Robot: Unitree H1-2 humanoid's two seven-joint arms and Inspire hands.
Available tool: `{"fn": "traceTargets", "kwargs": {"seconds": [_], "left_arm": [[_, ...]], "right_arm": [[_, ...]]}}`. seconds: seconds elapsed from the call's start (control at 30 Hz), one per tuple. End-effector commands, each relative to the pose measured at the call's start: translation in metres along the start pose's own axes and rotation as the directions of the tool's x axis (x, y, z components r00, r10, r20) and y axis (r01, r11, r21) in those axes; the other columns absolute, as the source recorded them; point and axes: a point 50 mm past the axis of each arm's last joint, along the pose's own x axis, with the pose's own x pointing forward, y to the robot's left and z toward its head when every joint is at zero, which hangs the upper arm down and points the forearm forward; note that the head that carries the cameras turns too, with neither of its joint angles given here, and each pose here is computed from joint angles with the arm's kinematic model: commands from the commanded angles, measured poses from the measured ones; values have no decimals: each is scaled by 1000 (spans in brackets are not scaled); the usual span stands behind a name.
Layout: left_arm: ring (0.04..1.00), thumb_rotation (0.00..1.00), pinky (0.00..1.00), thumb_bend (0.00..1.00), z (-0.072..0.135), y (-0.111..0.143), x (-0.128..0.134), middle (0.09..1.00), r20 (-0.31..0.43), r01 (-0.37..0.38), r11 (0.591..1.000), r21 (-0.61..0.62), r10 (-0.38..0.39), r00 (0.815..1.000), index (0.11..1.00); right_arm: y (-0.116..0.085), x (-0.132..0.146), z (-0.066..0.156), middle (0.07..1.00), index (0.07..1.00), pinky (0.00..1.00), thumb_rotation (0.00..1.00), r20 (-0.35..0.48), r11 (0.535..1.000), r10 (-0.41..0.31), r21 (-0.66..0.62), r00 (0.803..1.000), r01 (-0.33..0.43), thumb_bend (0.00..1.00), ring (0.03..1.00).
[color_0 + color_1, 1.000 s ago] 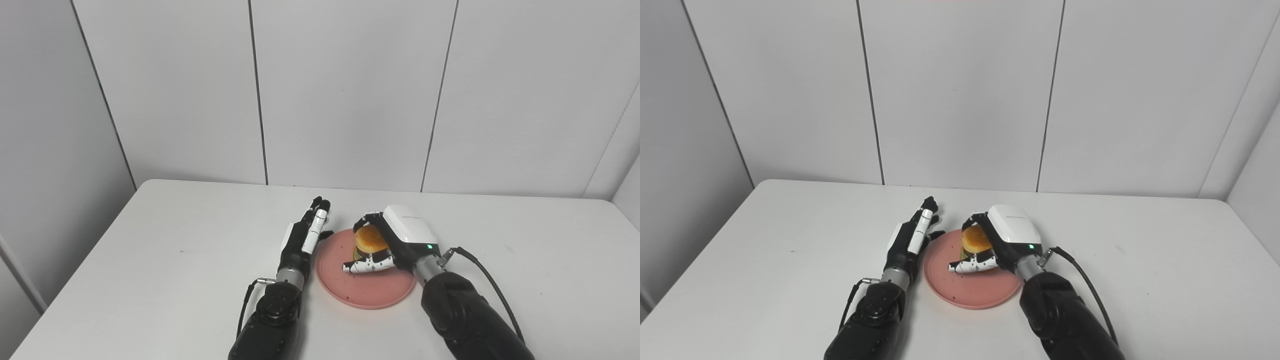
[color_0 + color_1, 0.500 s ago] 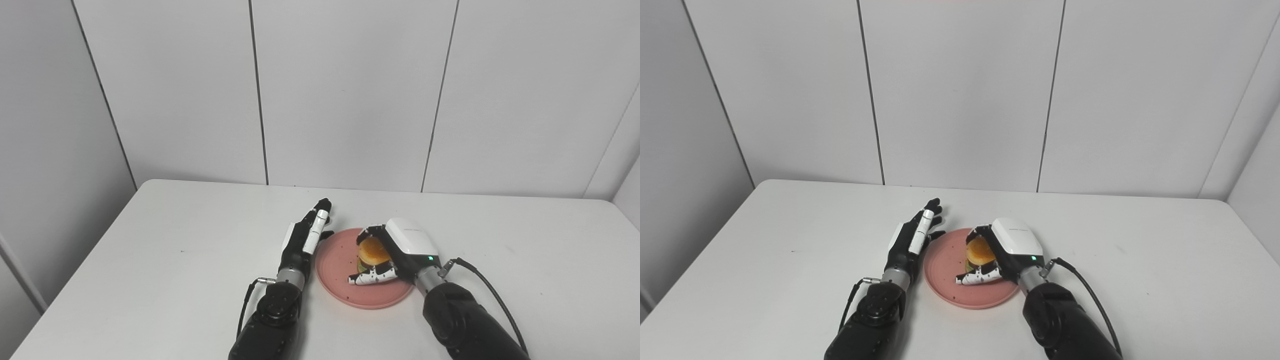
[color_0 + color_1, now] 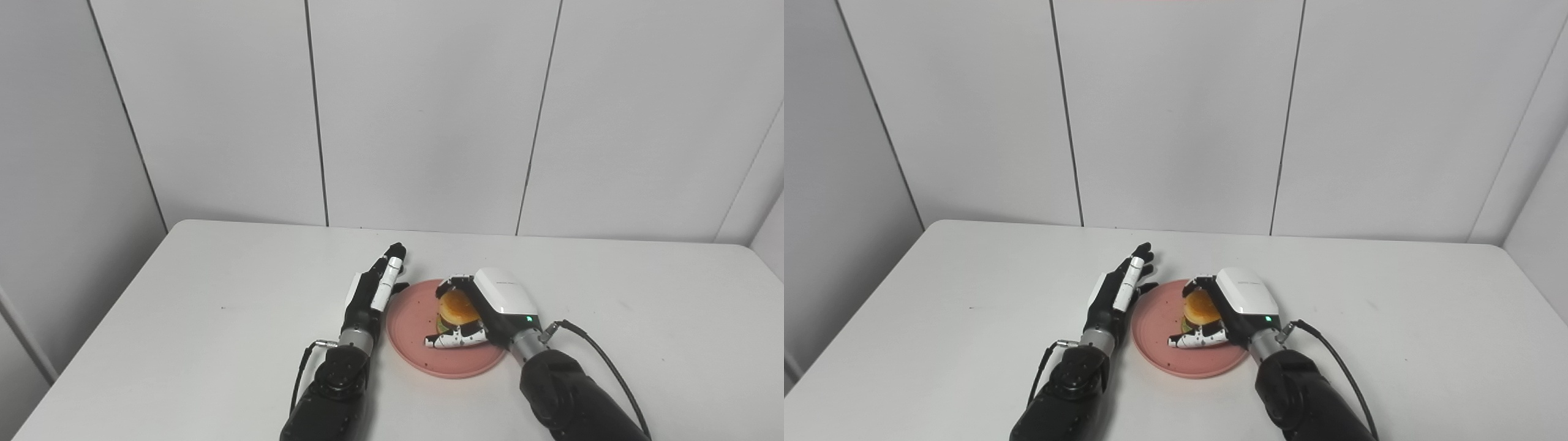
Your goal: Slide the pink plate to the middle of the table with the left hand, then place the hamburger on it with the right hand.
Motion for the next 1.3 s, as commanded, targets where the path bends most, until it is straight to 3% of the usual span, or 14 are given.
{"fn": "traceTargets", "kwargs": {"seconds": [0.0, 0.13, 0.33, 0.7, 0.77, 0.97, 1.07, 1.13, 1.2, 1.27], "left_arm": [[928, 953, 919, 773, -3, -9, 0, 904, -38, 20, 1000, 14, -19, 999, 877], [941, 950, 923, 791, -4, -8, -1, 906, -47, 21, 1000, 8, -21, 999, 882], [959, 944, 949, 790, -6, -7, -1, 919, -49, 27, 1000, -4, -27, 998, 885], [955, 927, 936, 785, -6, -7, -1, 950, -39, 32, 999, -21, -33, 999, 883], [944, 927, 933, 791, -6, -7, -1, 945, -39, 29, 999, -21, -29, 999, 909], [931, 923, 963, 803, -3, -7, -1, 904, -44, 21, 999, -41, -23, 999, 865], [926, 914, 954, 809, -1, -6, -1, 897, -35, 6, 998, -55, -8, 999, 861], [919, 900, 926, 814, 0, -5, -2, 886, -17, -16, 999, -51, 15, 1000, 855], [907, 903, 879, 821, 0, -4, -3, 879, 3, -43, 999, -28, 43, 999, 848], [918, 917, 886, 817, -2, -3, -4, 891, 32, -69, 998, -2, 69, 997, 851]], "right_arm": [[-23, 11, 12, 653, 653, 484, 533, 89, 998, -63, 17, 994, 62, 816, 581], [-23, 8, 8, 751, 709, 623, 660, 115, 998, -57, 24, 992, 55, 866, 719], [-25, 5, 6, 792, 755, 684, 769, 143, 998, -55, 31, 988, 51, 885, 771], [-52, -5, 13, 808, 780, 729, 795, 187, 991, -130, 58, 974, 121, 855, 795], [-59, -6, 13, 814, 784, 725, 806, 192, 986, -162, 62, 968, 153, 848, 795], [-75, -8, 8, 794, 776, 646, 862, 178, 967, -232, 152, 956, 206, 831, 749], [-76, -8, 0, 792, 766, 658, 849, 99, 929, -259, 300, 961, 219, 876, 754], [-72, -8, -5, 794, 768, 716, 836, 49, 879, -276, 417, 960, 231, 848, 781], [-65, -9, -11, 803, 776, 747, 824, -7, 807, -282, 539, 959, 242, 825, 800], [-53, -9, -16, 822, 803, 751, 849, -67, 698, -295, 666, 953, 263, 858, 806]]}}
